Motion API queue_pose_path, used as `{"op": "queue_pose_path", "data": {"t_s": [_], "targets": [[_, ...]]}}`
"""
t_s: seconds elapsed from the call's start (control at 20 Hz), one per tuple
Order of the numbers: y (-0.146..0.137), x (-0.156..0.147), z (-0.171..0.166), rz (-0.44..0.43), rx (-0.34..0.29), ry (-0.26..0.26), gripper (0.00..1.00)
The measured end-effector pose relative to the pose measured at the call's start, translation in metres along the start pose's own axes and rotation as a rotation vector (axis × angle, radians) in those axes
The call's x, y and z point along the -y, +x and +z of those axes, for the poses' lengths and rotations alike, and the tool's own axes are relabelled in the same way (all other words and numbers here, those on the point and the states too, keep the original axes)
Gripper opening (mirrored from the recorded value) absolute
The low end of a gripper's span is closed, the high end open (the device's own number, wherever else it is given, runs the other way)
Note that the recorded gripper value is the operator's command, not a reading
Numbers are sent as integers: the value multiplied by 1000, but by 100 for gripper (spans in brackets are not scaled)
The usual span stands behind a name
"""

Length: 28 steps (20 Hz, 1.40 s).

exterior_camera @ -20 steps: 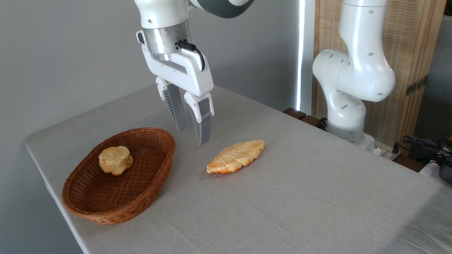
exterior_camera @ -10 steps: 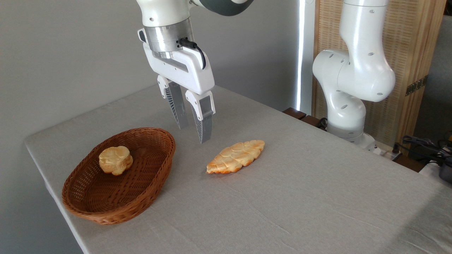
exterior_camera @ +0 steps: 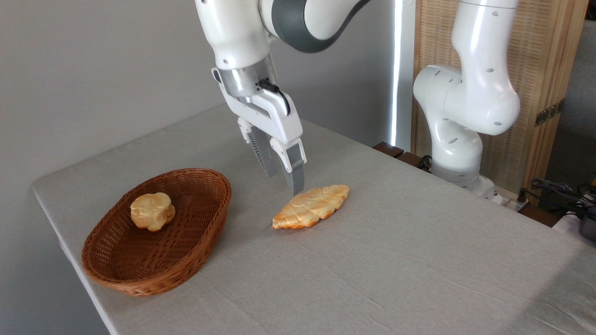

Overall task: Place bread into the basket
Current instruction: 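Lower the gripper onto the bread roll and close on it, then lift the bread roll and carry it over the wicker basket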

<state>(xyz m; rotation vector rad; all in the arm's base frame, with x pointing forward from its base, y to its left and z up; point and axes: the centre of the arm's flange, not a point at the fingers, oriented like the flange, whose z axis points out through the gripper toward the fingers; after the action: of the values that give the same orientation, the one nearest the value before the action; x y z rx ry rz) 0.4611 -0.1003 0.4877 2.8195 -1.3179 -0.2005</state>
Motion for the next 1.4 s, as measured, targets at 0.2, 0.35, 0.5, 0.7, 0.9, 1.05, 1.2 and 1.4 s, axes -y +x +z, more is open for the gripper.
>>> {"op": "queue_pose_path", "data": {"t_s": [0.2, 0.35, 0.5, 0.7, 0.9, 1.05, 1.2, 1.4], "targets": [[-2, -10, 39, 15, -6, 8, 100], [-6, -14, 59, 15, -8, 9, 100], [-8, -15, 61, 15, -5, 8, 100], [-10, -15, 60, 27, -5, 12, 100], [-11, -15, 62, 29, -1, 10, 100], [-11, -14, 63, 29, 3, 11, 100], [-12, -13, 68, 36, 22, 20, 100], [-8, -9, 77, 40, 27, 25, 100]]}}
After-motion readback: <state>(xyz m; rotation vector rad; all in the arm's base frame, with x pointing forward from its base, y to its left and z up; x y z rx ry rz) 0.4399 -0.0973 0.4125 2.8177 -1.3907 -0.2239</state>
